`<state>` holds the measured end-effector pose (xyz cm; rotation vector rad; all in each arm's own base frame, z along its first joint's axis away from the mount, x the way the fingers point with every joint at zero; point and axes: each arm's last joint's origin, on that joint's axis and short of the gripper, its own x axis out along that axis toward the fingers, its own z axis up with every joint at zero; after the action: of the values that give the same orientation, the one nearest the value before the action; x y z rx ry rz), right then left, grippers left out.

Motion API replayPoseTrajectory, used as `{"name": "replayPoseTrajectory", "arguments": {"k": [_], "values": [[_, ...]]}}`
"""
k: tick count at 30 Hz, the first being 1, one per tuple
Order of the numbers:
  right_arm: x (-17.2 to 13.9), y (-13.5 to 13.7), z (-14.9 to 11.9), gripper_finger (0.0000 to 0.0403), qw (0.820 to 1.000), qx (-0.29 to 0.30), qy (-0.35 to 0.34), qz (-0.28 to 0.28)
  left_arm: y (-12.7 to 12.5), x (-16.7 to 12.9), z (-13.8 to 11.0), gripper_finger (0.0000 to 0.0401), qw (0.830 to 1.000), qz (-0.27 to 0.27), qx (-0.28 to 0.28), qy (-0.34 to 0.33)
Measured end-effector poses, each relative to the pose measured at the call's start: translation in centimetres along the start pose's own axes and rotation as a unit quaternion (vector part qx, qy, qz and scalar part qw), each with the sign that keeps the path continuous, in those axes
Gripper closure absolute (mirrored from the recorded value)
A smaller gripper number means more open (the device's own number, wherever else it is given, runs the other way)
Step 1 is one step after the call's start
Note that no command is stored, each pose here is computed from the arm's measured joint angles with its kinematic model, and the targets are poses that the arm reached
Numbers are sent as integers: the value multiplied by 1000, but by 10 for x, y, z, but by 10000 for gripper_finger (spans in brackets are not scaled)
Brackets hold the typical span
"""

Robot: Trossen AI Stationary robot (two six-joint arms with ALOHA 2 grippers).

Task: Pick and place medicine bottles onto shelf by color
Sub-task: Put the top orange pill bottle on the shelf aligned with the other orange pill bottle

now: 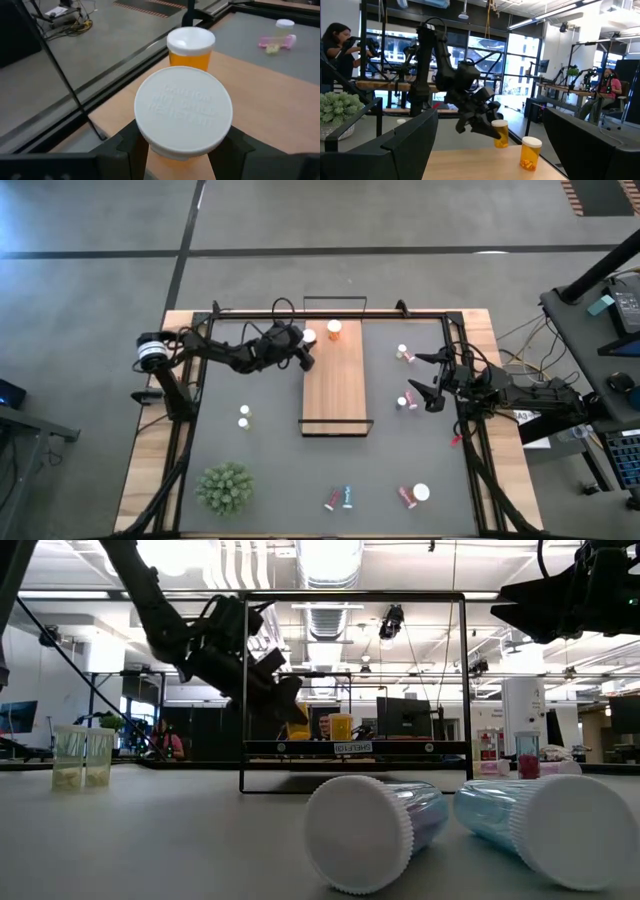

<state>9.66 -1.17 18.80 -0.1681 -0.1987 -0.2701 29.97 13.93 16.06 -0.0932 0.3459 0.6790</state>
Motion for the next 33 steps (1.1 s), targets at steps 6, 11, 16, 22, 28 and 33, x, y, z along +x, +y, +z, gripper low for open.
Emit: {"name": "replayPoseTrajectory", "arguments": {"k": [6,11,16,22,28,33], "values": [[0,0,0,53,1000,0,0,0,4,9,2,255,1000,6,11,0],[0,0,0,53,1000,0,0,0,4,19,4,255,1000,-1,23,2],[0,0,0,53,1000,0,0,0,5,26,5,255,999,0,35,1],[0,0,0,53,1000,0,0,0,8,27,6,255,999,5,35,4],[0,0,0,53,1000,0,0,0,14,29,7,255,999,13,40,3],[0,0,0,53,1000,0,0,0,14,29,7,255,999,8,40,3]]}}
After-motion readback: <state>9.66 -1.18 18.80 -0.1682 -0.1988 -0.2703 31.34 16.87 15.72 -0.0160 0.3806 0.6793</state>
